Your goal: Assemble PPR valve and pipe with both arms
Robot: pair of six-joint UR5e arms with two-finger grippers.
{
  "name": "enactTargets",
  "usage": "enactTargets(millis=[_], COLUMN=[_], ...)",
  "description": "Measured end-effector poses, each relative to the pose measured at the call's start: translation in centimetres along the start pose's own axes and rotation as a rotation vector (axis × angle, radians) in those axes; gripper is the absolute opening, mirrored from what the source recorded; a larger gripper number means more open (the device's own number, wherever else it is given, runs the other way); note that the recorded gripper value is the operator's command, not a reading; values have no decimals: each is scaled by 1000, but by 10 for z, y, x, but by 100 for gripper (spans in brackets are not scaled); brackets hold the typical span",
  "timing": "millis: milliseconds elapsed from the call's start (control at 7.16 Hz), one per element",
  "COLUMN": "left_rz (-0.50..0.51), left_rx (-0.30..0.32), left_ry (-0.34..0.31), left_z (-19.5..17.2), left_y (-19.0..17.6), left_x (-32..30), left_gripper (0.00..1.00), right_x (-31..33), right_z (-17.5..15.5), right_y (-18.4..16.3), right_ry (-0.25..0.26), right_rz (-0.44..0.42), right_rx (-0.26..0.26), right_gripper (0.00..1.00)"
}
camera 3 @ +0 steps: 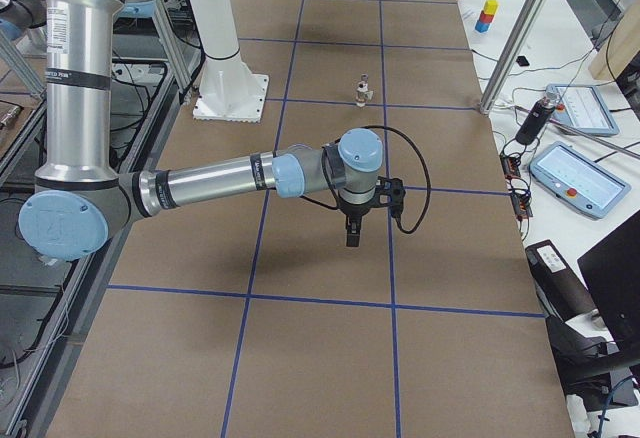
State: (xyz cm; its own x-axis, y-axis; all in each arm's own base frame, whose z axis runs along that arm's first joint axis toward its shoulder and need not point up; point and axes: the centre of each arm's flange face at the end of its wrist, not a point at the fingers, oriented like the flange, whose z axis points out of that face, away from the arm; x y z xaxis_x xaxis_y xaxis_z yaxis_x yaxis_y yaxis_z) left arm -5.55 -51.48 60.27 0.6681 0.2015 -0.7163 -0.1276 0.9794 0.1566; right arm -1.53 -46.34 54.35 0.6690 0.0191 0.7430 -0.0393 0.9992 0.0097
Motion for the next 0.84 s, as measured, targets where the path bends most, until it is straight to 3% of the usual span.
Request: enactTargets(millis=[838], left_rz=[-10], left_rx=[22], left_ry=[-4], left_z=[-10], left_y=[2], left_x=[-6], left_gripper=[100], right_x=[1], right_z=[-2], right_y=[-4], right_ry=[40], right_rz=[-6], right_rx=[19], right_gripper=[100])
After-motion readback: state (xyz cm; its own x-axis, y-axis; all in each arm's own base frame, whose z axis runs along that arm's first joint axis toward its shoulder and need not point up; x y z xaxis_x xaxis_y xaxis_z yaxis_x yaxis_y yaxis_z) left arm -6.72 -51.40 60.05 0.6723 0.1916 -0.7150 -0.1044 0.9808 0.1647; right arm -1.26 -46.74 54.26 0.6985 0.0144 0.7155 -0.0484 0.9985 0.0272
